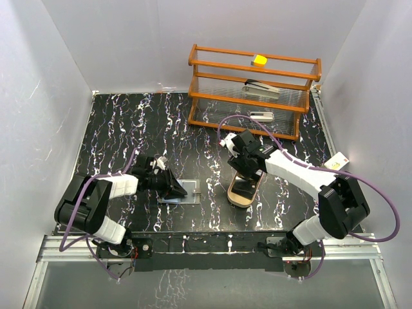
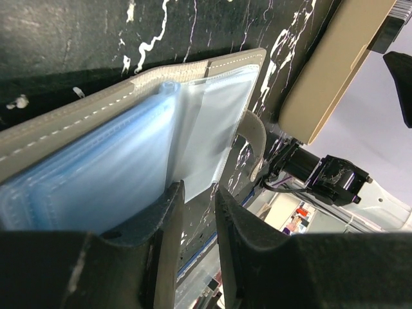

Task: Put the credit cards into the card holder
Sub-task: Turn over the card slot in the card holder, then pick up the credit card from the storage box.

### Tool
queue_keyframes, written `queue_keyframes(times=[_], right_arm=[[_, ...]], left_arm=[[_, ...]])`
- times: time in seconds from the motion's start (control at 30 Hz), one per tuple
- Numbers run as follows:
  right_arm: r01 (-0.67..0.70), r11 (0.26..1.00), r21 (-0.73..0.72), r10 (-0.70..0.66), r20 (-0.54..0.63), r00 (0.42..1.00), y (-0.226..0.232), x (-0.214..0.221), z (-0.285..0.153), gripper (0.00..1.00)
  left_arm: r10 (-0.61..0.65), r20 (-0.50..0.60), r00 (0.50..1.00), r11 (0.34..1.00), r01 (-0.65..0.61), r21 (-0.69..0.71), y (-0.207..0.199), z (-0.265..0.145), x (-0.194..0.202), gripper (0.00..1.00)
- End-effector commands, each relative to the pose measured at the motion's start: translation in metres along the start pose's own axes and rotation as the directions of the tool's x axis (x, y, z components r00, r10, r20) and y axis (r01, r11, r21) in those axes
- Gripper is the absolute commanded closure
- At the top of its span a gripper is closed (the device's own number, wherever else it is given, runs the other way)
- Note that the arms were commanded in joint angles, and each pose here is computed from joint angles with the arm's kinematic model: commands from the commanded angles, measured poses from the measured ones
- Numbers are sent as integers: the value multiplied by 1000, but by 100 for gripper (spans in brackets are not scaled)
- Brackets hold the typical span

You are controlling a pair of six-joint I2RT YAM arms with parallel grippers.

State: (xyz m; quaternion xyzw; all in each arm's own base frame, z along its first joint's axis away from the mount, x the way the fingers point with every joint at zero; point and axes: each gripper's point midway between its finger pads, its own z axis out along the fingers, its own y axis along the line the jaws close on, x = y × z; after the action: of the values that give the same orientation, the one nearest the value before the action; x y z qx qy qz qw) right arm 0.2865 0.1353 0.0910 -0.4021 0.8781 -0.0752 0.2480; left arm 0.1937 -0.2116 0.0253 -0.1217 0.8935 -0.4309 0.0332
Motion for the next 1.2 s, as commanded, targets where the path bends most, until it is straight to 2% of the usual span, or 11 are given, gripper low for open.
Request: queue_keyframes(times=[0.0,0.27,0.57,0.8,1.17], right_arm=[[6,996,89,-12,68,998,-19,-14,-5,42],[27,997,69,-32,82,996,-14,-16,0,47],[33,999,32,-37,112,993,-5,-18,6,45],[39,996,83,-45,76,996,-12,-10,13,45],[48,994,95,-54,59,997,-12,-6,21,45]], left_arm=[[32,23,999,999,-31,-23,-6,-5,-5,75],[47,74,996,997,-43,-57,-21,-20,-14,65],[86,123,989,989,-70,-129,-28,-37,-22,59],[107,154,982,970,-69,-235,-18,-49,-27,57],[102,139,985,967,-65,-248,-14,-50,-24,55]])
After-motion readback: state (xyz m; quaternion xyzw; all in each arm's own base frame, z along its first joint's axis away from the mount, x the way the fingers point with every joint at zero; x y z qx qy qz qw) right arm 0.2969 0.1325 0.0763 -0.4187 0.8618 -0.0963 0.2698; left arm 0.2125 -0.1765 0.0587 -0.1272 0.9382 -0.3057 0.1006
